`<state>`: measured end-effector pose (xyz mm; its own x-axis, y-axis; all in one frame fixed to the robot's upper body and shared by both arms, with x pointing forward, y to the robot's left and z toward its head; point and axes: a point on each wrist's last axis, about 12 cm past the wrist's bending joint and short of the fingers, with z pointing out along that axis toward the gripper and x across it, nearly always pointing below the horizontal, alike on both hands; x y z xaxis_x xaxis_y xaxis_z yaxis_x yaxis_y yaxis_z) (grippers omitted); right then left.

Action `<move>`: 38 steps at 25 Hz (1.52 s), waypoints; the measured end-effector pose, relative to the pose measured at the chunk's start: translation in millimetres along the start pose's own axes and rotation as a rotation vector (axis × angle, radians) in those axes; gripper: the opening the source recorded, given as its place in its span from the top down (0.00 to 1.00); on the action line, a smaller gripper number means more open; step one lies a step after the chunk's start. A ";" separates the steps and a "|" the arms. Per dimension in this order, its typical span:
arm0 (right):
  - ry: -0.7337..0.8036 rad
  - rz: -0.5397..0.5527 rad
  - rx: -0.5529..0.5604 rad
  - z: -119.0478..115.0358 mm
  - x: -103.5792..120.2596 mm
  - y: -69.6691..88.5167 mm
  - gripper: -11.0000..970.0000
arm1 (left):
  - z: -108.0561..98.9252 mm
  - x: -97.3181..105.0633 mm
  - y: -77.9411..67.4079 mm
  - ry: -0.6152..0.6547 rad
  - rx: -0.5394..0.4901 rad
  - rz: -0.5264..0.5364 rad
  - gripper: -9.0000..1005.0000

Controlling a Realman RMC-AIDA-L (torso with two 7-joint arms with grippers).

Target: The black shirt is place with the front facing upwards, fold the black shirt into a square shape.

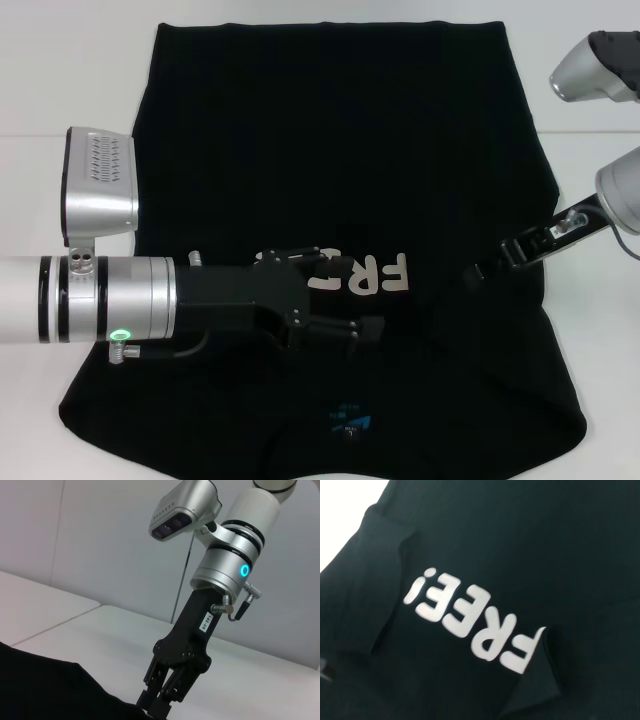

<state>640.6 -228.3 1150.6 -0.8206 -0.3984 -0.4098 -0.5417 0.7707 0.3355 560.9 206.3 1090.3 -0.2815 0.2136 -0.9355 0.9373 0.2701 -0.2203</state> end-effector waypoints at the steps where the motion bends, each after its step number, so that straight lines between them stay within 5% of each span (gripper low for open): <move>1: -0.007 0.009 0.002 -1.8 1.2 -2.2 0.70 | 0.0 0.0 0.0 0.000 0.000 0.000 0.07; 6: -0.105 0.078 -0.021 -20.5 16.9 -20.0 0.50 | -6.4 -1.7 0.2 -0.022 -0.001 -0.010 0.07; 13: -0.404 0.123 -0.222 -43.9 67.6 -41.0 0.27 | -28.4 -10.7 -0.6 -0.074 0.043 -0.019 0.07; 22: -0.623 0.049 -0.383 -37.9 123.6 -38.9 0.03 | -60.3 -11.5 1.5 -0.114 0.022 -0.089 0.07; 29: -0.623 0.029 -0.407 -29.4 129.0 -33.5 0.03 | -99.3 4.0 0.5 -0.050 -0.094 -0.189 0.07; 38: -0.614 -0.012 -0.415 -21.2 105.6 -25.6 0.03 | -149.1 24.8 -5.0 0.101 -0.287 -0.398 0.07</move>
<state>563.9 -300.6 1116.7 -0.6304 0.0383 -0.7753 -0.6741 0.4682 0.5712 518.6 350.2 1109.4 -0.6377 0.1277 -0.7596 0.6626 0.5939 -0.4564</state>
